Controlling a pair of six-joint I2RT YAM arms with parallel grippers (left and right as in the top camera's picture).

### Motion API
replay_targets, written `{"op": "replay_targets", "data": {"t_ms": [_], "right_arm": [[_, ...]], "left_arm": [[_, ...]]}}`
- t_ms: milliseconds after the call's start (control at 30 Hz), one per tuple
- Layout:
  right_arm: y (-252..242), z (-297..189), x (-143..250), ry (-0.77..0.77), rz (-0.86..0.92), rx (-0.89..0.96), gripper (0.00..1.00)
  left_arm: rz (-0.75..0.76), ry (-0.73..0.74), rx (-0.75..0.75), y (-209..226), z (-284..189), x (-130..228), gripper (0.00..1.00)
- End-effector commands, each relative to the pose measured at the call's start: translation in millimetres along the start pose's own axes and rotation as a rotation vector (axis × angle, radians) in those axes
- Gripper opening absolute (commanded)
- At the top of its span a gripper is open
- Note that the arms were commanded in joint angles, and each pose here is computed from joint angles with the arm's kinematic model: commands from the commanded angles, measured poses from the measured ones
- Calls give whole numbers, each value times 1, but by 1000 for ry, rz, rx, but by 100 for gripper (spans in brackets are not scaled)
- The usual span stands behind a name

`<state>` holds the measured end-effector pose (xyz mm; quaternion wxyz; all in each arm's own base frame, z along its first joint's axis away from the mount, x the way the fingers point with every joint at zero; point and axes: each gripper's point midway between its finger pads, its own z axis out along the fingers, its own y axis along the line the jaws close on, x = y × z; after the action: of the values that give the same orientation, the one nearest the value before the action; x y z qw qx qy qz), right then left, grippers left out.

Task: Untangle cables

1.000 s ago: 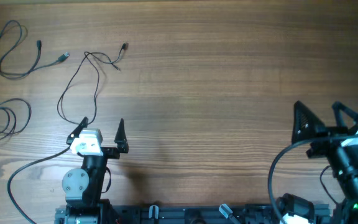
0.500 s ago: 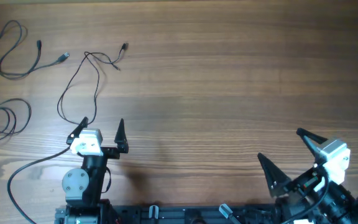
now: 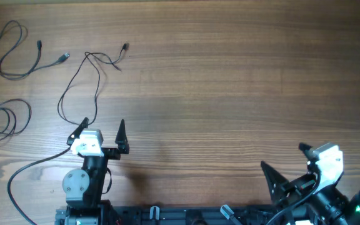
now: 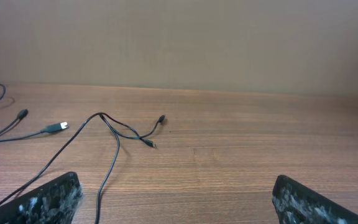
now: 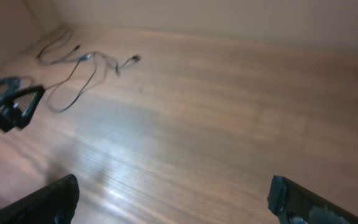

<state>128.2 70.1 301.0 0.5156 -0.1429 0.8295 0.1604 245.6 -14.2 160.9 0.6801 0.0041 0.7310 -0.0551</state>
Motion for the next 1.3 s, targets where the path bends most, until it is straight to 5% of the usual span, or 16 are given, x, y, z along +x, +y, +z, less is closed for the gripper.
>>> {"op": "replay_targets", "data": {"t_ms": [0, 433, 800, 1033, 1267], "right_arm": [[-8, -6, -28, -119, -58, 56, 100], [-25, 31, -66, -368, -218, 96, 100], [-50, 66, -18, -595, -289, 201, 100], [-77, 123, 44, -529, -257, 237, 100], [-91, 132, 66, -418, -284, 309, 100]], "left_arm": [[20, 1, -10, 2, 0, 3, 100], [20, 1, -10, 2, 0, 3, 100], [20, 1, -10, 2, 0, 3, 100], [20, 1, -10, 2, 0, 3, 100], [20, 1, -10, 2, 0, 3, 100]]}}
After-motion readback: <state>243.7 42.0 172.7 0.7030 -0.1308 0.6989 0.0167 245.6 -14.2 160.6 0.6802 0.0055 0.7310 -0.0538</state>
